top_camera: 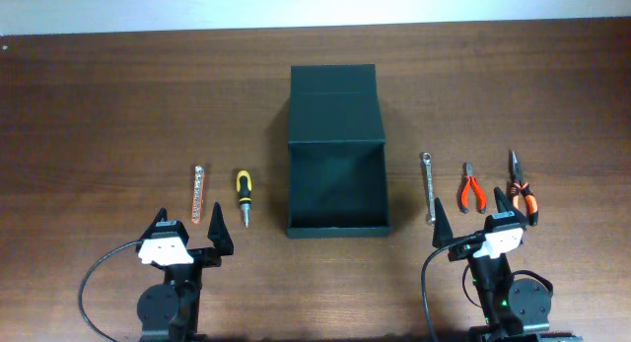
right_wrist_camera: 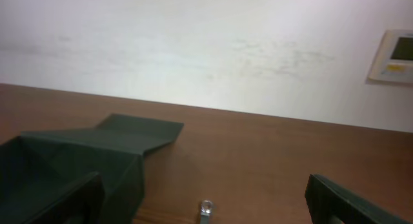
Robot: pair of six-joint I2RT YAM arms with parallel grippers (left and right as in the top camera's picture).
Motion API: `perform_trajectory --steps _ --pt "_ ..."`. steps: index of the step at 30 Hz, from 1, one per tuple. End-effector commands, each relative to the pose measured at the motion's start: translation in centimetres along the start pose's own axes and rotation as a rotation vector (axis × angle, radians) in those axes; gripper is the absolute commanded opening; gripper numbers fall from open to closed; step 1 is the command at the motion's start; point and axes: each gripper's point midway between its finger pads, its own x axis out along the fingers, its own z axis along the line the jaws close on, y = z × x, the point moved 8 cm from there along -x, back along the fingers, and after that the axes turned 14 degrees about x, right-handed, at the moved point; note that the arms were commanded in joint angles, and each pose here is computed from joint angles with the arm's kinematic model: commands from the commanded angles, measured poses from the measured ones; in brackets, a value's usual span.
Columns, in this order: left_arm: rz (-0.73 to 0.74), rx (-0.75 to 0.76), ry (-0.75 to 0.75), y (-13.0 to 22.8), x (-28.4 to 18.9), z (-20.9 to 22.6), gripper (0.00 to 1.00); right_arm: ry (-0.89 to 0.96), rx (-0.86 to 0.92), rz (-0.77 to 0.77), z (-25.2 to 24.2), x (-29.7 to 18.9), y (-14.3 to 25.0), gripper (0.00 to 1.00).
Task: Pack container
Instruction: 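Raise the right gripper and move it over the silver wrench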
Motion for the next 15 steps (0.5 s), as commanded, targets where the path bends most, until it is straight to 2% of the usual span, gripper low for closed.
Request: perform_trajectory --steps 1,10,15 --pt "0.006 0.017 0.011 0.2 0.0 -0.1 0.99 -0.034 0.025 -0.031 0.5 -0.3 -1.5 0.99" --pt "0.005 0.017 0.011 0.1 0.0 -0.1 0.99 0.315 0.020 0.030 -1.3 -1.6 -7.6 0.99" --pt "0.006 0.017 0.011 0.2 0.0 -0.1 0.99 0.378 0.007 0.189 -1.0 0.3 -11.7 0.99"
